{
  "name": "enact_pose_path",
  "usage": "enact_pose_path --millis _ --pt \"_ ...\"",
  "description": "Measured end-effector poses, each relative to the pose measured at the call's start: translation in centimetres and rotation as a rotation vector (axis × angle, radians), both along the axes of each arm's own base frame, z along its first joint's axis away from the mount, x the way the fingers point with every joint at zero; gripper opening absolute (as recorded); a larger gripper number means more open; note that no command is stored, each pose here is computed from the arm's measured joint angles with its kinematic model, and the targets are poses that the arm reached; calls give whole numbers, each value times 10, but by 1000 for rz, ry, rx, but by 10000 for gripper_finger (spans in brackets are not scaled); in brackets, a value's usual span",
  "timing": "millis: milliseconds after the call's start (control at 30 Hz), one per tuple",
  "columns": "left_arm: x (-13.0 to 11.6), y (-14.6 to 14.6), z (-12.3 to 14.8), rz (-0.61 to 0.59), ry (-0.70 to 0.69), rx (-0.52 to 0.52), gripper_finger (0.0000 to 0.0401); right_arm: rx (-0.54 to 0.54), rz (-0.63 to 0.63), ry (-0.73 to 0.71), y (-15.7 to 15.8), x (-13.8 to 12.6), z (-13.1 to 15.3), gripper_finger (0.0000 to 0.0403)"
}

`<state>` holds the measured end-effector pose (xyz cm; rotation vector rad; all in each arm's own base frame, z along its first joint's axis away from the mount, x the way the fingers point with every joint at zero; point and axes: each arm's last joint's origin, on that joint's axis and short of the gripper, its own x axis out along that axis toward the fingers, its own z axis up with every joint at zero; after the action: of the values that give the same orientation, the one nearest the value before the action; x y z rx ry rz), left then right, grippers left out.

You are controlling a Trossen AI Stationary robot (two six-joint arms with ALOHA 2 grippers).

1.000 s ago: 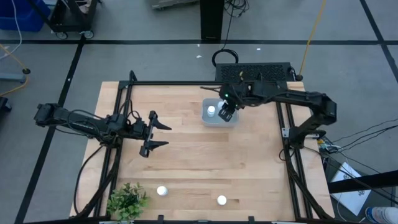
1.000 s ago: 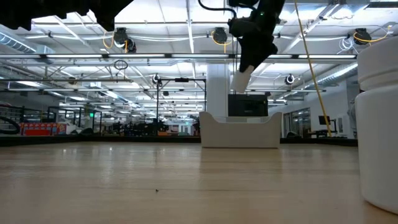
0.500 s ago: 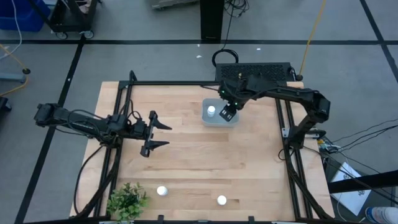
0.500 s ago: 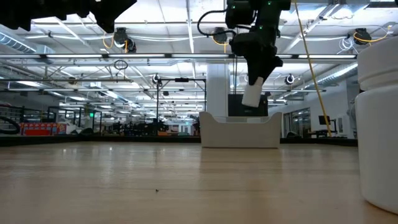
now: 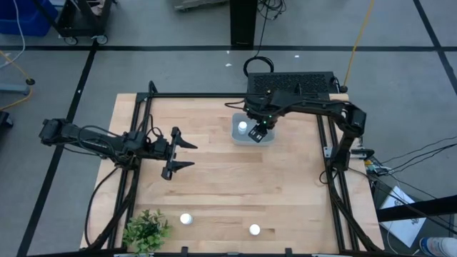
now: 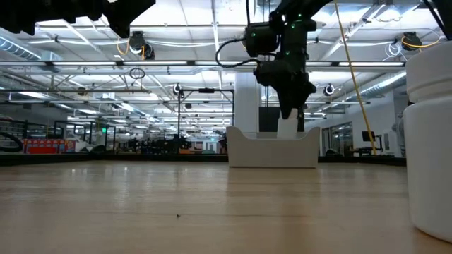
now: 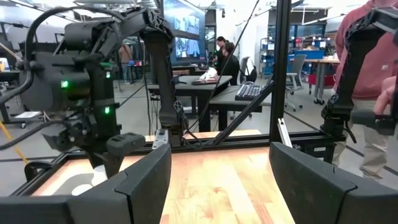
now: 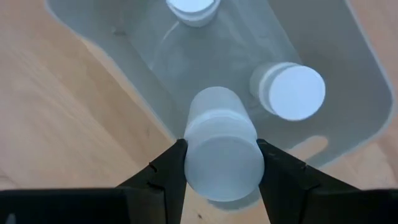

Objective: Pick and place pill bottles into a basket
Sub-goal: Put the white medicine bottle into the gray bin

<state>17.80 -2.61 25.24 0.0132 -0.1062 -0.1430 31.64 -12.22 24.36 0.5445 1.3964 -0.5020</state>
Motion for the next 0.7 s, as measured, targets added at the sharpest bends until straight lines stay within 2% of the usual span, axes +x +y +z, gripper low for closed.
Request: enact_pose_path --millis 700 --pt "0 0 -1 0 10 -2 273 57 9 80 -17 11 -39 151"
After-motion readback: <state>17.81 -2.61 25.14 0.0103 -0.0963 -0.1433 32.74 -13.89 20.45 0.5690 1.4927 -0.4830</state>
